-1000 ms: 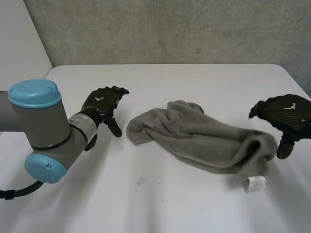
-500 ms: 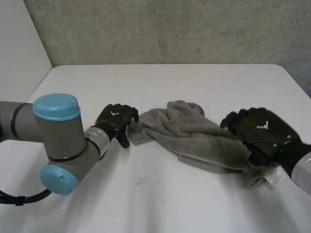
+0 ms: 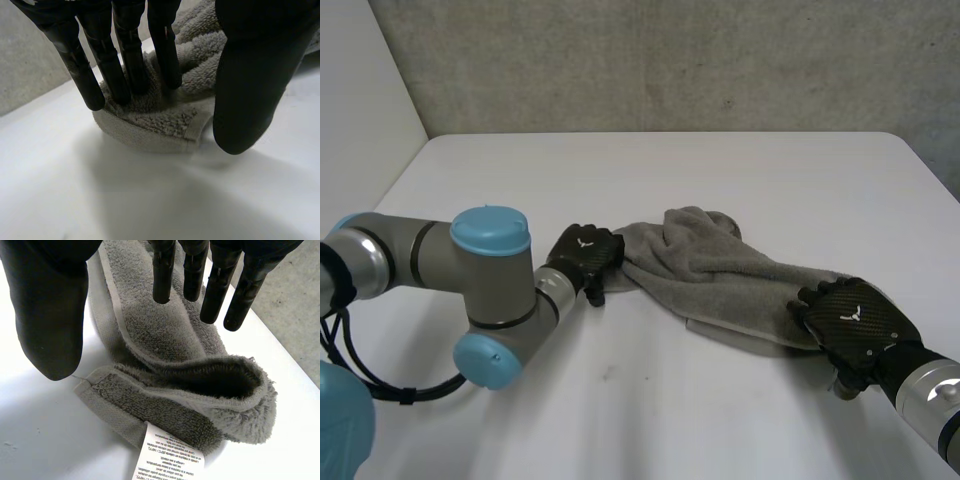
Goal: Fold the towel.
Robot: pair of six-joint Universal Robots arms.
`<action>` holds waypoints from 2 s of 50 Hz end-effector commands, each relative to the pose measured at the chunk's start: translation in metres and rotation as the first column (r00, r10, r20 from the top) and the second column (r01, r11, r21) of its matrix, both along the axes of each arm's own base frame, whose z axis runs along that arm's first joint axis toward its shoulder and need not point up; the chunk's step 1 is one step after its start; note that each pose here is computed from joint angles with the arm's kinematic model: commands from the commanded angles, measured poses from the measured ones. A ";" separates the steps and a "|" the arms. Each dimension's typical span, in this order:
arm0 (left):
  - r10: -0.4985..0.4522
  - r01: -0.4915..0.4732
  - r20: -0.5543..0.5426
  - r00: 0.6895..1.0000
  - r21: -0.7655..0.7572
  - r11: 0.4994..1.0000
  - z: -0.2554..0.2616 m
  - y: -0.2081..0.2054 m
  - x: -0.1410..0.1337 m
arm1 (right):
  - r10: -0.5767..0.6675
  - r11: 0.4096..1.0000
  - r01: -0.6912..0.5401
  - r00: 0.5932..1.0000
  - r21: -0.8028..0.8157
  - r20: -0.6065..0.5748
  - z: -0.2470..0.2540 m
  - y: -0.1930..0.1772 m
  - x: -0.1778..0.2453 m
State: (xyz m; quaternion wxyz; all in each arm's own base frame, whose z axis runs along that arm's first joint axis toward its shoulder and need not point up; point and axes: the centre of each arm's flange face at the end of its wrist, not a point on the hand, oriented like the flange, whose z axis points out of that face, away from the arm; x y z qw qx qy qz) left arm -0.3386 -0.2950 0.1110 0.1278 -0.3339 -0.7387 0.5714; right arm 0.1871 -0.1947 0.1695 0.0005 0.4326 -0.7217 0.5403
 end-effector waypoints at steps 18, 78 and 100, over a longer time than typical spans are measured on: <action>-0.003 0.004 0.011 1.000 -0.109 0.994 0.000 -0.030 -0.016 | -0.098 0.995 0.098 0.995 -0.019 0.012 0.001 -0.026 -0.019; 0.416 -0.411 0.008 0.910 -0.131 0.902 0.104 0.027 0.138 | -0.317 0.941 0.255 0.894 0.221 0.317 -0.007 -0.034 -0.022; 0.417 -0.412 0.010 0.909 -0.130 0.902 0.103 0.027 0.138 | -0.319 0.921 0.379 0.868 -0.093 0.380 0.022 -0.065 -0.030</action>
